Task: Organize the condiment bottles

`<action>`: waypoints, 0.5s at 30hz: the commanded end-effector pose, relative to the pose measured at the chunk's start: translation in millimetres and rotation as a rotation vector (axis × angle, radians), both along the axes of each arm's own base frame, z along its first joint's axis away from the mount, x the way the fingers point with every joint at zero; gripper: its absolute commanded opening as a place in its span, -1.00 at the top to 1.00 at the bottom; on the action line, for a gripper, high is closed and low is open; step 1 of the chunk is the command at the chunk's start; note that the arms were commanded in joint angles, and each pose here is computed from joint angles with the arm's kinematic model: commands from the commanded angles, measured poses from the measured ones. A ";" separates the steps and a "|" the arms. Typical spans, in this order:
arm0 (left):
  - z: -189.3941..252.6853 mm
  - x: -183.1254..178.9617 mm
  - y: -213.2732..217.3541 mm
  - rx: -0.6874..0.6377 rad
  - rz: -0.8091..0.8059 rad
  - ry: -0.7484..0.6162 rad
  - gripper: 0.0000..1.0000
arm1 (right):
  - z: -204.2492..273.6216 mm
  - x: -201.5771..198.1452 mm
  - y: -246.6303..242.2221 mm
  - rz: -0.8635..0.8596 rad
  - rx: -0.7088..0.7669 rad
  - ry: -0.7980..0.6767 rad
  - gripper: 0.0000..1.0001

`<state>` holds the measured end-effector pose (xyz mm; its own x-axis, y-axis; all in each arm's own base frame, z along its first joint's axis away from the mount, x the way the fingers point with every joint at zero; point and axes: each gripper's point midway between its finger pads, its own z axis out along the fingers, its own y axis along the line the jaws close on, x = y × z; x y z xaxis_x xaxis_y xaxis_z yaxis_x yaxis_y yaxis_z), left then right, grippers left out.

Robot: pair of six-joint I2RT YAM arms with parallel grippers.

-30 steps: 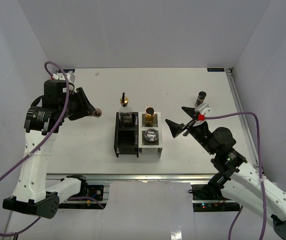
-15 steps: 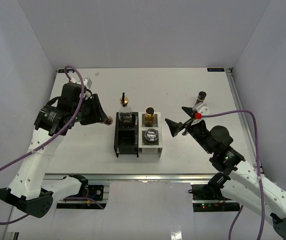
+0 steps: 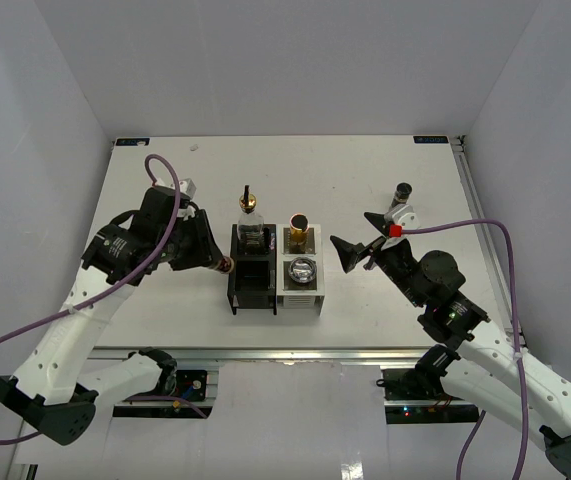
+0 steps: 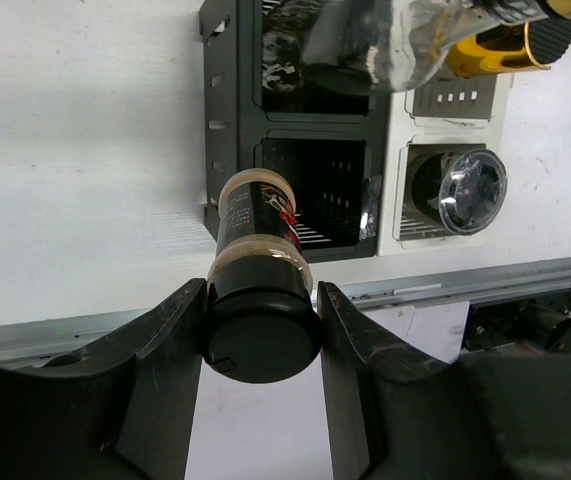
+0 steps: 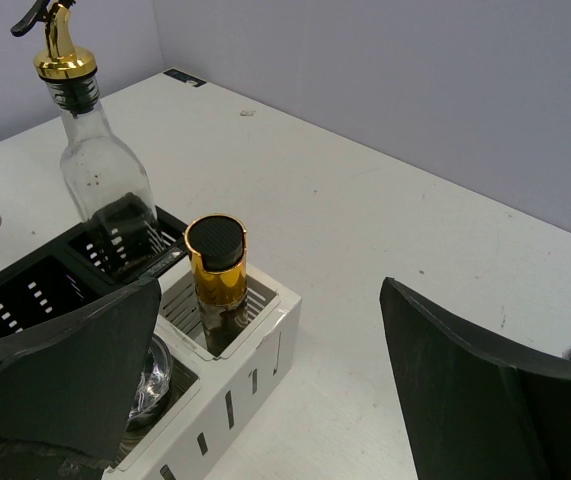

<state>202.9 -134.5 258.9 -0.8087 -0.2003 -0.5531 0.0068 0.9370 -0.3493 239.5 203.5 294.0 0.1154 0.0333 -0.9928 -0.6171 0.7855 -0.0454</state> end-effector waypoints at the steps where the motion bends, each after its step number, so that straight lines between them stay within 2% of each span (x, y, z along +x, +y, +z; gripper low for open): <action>1: 11.6 1.6 -11.3 -0.040 -0.002 -0.030 1.00 | 29.2 1.3 -5.3 -0.026 0.043 -0.052 -0.95; 15: -15.1 -6.2 -39.3 0.044 -0.016 0.045 1.00 | 22.1 2.4 -7.2 -0.039 0.033 -0.043 -0.95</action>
<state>192.2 -170.4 239.6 -0.8536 -0.1306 -0.5043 0.0378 0.9500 -0.3100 240.9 202.0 293.7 0.1145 0.0315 -0.9929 -0.6078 0.7928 -0.0450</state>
